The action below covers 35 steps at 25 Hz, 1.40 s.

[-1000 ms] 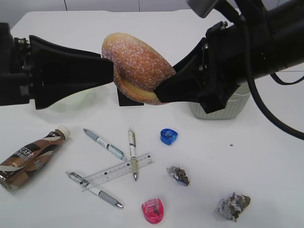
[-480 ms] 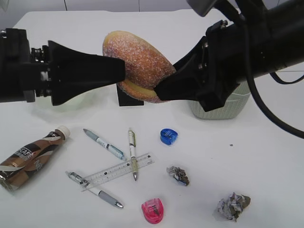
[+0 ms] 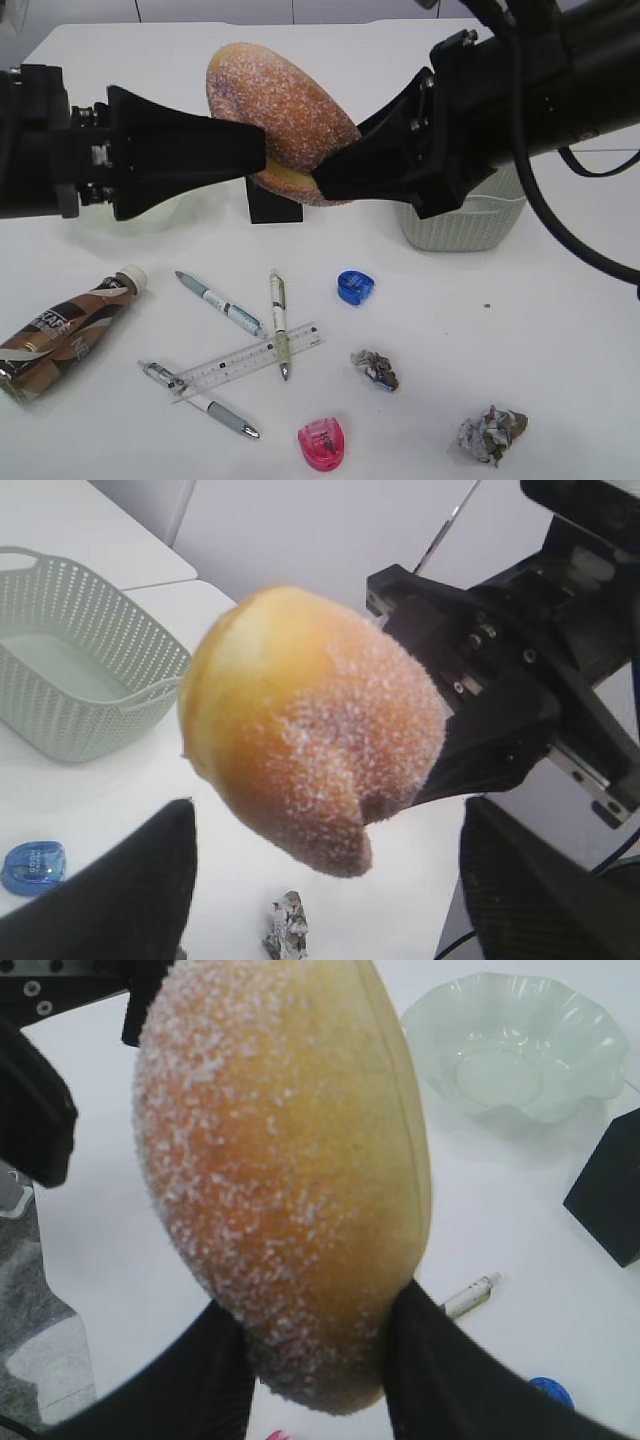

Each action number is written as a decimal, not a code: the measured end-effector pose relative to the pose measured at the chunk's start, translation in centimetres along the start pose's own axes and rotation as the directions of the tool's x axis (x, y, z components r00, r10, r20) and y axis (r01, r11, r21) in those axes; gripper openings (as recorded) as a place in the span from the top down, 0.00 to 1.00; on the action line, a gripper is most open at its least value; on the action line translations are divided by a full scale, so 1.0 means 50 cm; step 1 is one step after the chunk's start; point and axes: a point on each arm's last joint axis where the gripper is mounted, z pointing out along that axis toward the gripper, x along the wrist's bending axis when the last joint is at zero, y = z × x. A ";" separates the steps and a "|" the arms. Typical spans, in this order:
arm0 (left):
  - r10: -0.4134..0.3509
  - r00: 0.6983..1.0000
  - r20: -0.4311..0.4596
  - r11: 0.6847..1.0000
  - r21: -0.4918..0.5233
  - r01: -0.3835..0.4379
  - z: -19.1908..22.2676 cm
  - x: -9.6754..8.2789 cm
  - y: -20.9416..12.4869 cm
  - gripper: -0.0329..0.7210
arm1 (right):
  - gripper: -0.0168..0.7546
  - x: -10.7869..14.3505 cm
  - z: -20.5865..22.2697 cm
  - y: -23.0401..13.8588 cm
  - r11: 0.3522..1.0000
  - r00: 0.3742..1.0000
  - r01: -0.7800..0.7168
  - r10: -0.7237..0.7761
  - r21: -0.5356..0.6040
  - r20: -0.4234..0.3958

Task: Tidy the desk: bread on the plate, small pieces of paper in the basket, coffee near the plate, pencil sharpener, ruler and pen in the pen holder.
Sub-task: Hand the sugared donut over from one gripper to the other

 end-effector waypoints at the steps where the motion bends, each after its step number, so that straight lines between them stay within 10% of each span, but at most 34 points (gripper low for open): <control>1: 0.000 1.000 0.002 1.000 0.000 0.000 0.000 0.000 0.000 0.16 | 0.62 0.000 0.000 0.000 1.000 1.000 0.000 0.000 0.000 0.000; 15: 0.044 0.998 0.054 0.999 0.026 -0.045 0.012 0.003 -0.010 0.19 | 0.62 0.010 0.000 -0.003 1.000 0.998 0.001 0.000 0.018 -0.057; 35: 0.098 0.995 0.034 0.995 0.024 -0.099 0.012 0.006 -0.010 0.78 | 0.62 0.013 -0.001 -0.004 1.000 0.997 0.003 -0.001 0.022 -0.071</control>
